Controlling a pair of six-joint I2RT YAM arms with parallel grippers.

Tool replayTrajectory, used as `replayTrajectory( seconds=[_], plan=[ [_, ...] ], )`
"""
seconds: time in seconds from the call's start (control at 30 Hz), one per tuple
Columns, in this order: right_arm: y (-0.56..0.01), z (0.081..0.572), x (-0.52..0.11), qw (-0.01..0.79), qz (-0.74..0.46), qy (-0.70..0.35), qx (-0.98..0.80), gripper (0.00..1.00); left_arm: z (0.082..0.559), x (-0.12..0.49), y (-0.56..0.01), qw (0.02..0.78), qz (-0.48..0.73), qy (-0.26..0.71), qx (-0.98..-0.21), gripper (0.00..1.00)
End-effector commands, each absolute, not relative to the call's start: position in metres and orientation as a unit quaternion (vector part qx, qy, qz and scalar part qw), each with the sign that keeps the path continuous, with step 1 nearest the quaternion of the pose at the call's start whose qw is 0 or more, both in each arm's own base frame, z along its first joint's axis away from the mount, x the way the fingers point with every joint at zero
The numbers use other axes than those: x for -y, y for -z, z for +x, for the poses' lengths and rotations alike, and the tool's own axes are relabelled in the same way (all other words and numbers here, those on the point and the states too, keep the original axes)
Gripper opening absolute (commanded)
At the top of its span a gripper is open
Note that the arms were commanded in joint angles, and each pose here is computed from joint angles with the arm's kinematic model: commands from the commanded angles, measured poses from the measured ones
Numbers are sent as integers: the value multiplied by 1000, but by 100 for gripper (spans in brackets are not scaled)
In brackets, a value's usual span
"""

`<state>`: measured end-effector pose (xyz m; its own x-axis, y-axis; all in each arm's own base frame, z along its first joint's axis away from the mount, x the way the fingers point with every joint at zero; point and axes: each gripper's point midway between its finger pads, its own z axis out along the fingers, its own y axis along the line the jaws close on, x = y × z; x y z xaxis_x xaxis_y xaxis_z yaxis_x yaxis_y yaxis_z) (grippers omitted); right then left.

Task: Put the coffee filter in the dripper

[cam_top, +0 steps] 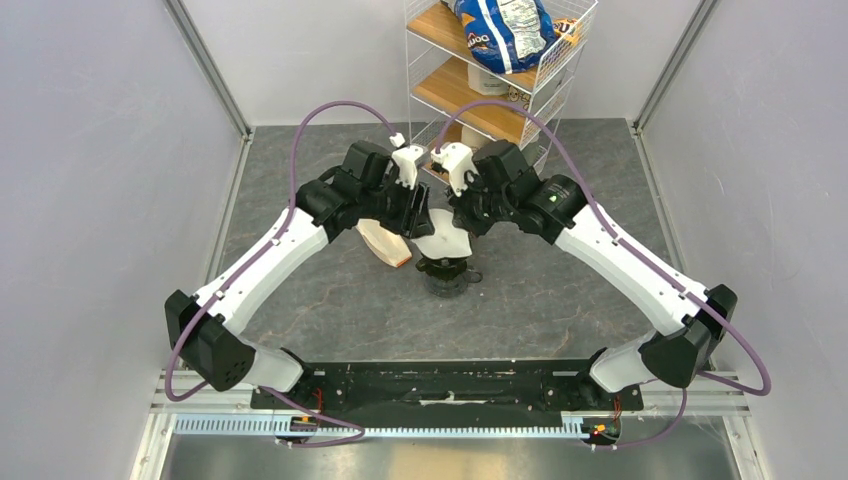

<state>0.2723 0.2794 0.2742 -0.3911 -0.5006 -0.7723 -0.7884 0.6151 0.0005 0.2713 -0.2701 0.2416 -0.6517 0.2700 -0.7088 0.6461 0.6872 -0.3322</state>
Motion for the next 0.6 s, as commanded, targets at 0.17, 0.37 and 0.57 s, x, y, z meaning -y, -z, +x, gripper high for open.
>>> replayTrajectory(
  seconds=[0.17,0.37,0.57],
  plan=[
    [-251,275,-278,378,-393,-183,-818,0,268,262,-263,334,260,318,-849,64],
    [-234,283,-276,372,-389,-177,-824,0,270,254,-266,338,241,329,-848,68],
    [-221,292,-279,364,-389,-177,-828,0,277,236,-263,339,217,339,-850,67]
  ],
)
